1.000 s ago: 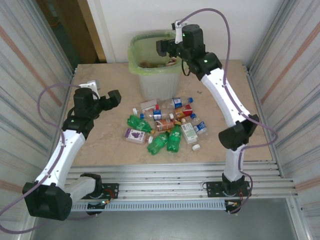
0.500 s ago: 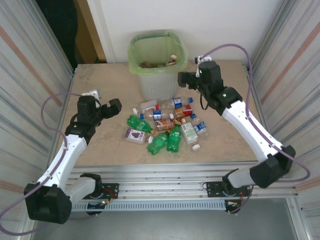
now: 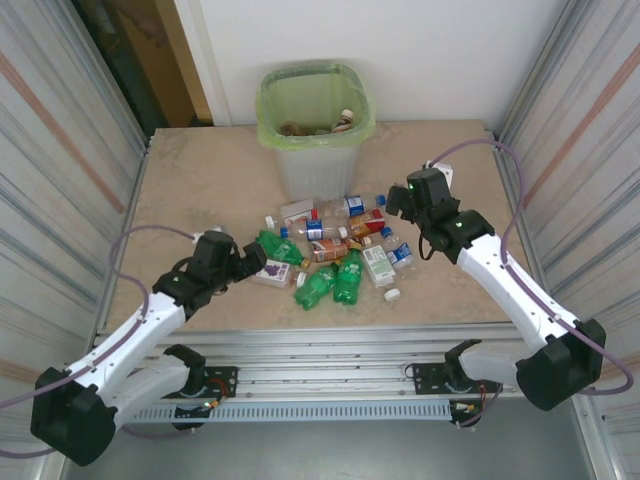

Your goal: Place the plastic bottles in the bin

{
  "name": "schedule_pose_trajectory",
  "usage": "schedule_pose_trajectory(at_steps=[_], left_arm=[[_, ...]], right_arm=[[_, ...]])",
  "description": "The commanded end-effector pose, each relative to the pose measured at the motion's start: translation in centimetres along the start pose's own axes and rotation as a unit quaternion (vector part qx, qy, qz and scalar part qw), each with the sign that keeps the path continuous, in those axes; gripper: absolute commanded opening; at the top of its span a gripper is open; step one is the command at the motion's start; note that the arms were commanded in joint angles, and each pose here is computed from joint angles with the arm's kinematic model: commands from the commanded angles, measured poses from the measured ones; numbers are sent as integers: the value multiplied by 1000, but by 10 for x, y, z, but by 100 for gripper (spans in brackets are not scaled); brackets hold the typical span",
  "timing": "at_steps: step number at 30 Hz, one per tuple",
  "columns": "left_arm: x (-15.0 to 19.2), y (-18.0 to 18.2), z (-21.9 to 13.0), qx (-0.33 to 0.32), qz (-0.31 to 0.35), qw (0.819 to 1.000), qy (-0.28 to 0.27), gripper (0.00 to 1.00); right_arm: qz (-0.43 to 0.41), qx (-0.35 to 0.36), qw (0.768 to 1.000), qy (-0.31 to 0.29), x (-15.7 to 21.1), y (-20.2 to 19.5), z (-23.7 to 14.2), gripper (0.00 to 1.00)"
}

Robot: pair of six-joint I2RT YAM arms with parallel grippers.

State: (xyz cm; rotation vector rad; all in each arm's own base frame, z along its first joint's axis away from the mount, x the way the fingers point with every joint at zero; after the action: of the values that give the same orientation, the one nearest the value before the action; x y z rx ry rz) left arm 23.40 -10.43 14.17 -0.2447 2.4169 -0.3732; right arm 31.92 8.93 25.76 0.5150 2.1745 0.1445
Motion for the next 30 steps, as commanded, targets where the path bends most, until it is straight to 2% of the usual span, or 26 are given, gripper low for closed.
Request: schedule_pose_trajectory(at_steps=[1,6,14,30], left_arm=[[16,11,2,-27,-65,997,12,99],[28,-2,11,-5,-78,996,40,98],[34,-33,30,45,-62,994,75,94],[13,-40,73,9,-3,996,88,96]], right_arm=[[35,29,999,4,0,-18,-3,98],[45,30,998,15,5,-24,4,98],[51,50,997,37,13,-34,18,98],[61,65,995,54,25,-50,22,98]])
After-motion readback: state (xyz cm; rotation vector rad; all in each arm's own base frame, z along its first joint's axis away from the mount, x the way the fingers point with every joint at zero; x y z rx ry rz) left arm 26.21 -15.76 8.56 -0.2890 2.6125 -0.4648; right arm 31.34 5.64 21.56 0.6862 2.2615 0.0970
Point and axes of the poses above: each hand's point on the last joint's axis, 136 mm out from that joint toward the fingers, its own z axis out along the fingers, its own y axis along the line the jaws close on, x = y × z, the point moved 3 cm from there along -z, back along the fingers, and after that the axes turned 11 degrees about z, right-handed, at the moved point
